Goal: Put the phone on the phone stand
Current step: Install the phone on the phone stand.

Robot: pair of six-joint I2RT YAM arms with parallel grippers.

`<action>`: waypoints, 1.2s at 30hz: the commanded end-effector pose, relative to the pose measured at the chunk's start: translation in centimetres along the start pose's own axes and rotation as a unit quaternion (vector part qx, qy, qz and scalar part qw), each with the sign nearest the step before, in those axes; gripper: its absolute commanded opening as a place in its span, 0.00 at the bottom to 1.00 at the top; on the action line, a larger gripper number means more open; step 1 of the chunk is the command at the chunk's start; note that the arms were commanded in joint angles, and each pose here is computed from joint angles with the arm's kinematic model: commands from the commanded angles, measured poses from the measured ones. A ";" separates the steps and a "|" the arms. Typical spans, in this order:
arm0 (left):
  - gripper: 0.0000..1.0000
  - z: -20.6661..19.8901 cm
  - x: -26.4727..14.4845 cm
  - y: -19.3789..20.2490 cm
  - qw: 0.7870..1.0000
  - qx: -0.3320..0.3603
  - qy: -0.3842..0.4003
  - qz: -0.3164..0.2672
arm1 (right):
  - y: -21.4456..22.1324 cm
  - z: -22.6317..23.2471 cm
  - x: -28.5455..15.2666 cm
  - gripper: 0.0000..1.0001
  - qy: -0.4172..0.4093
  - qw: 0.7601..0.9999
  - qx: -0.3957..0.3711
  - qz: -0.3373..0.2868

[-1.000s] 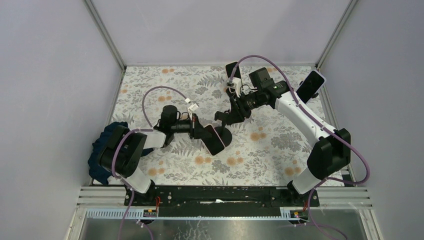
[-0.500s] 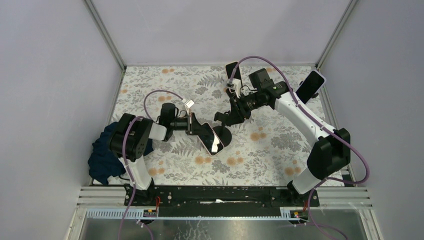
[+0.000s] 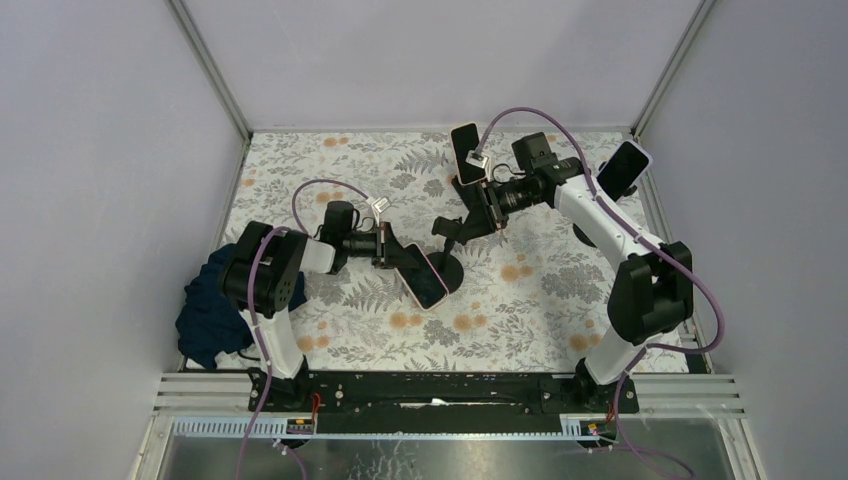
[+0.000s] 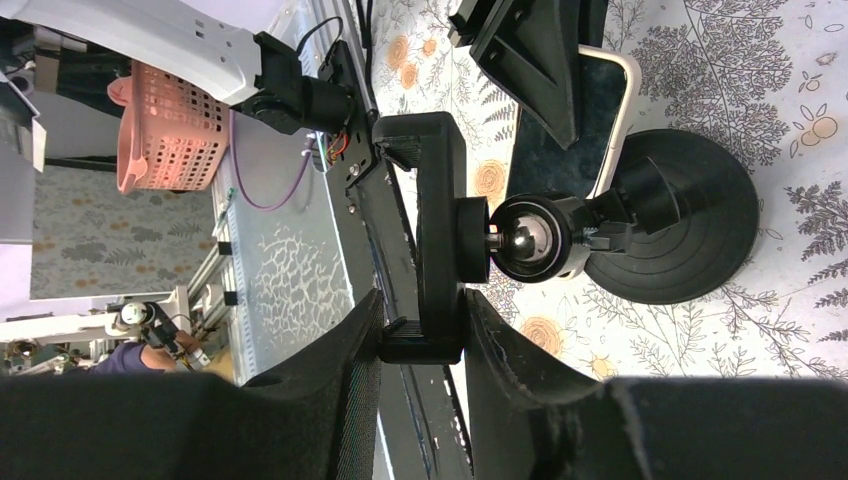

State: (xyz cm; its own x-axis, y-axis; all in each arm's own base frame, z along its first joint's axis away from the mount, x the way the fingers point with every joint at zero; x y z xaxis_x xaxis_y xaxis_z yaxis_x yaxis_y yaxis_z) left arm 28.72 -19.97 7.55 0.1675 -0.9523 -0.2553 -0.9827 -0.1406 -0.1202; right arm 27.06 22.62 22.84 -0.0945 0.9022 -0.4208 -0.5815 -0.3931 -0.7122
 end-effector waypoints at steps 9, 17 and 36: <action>0.00 2.6 0.7 -0.3 0.995 0.046 -0.077 -0.038 | -1.0 0.1 -1.4 0.07 0.027 0.998 -0.023 0.052; 0.00 -5.8 -1.4 0.0 0.986 0.155 -0.052 -0.044 | -1.9 0.5 -1.4 0.04 0.050 0.983 -0.125 0.125; 0.00 -23.2 -10.5 3.2 0.900 0.414 -0.021 -0.130 | -5.1 2.2 -3.8 0.69 0.143 0.966 -0.211 0.051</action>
State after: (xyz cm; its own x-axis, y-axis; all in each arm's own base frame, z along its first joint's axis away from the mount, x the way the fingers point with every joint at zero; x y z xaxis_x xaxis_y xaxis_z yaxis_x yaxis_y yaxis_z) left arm 22.34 -17.16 27.15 0.3589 -0.9019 -0.2404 -0.6690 -0.0689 -0.7400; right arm 28.30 22.32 24.66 -0.1081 0.7555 -0.6462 -0.2981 -0.6447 -0.7039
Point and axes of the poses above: each gripper's point midway between its finger pads, its own x axis out along the fingers, its own z axis along the line the jaws close on, y = z × x, the point moved 4 cm from there along -x, back along the fingers, and after that the axes turned 14 degrees about -x, right-handed, at the moved point
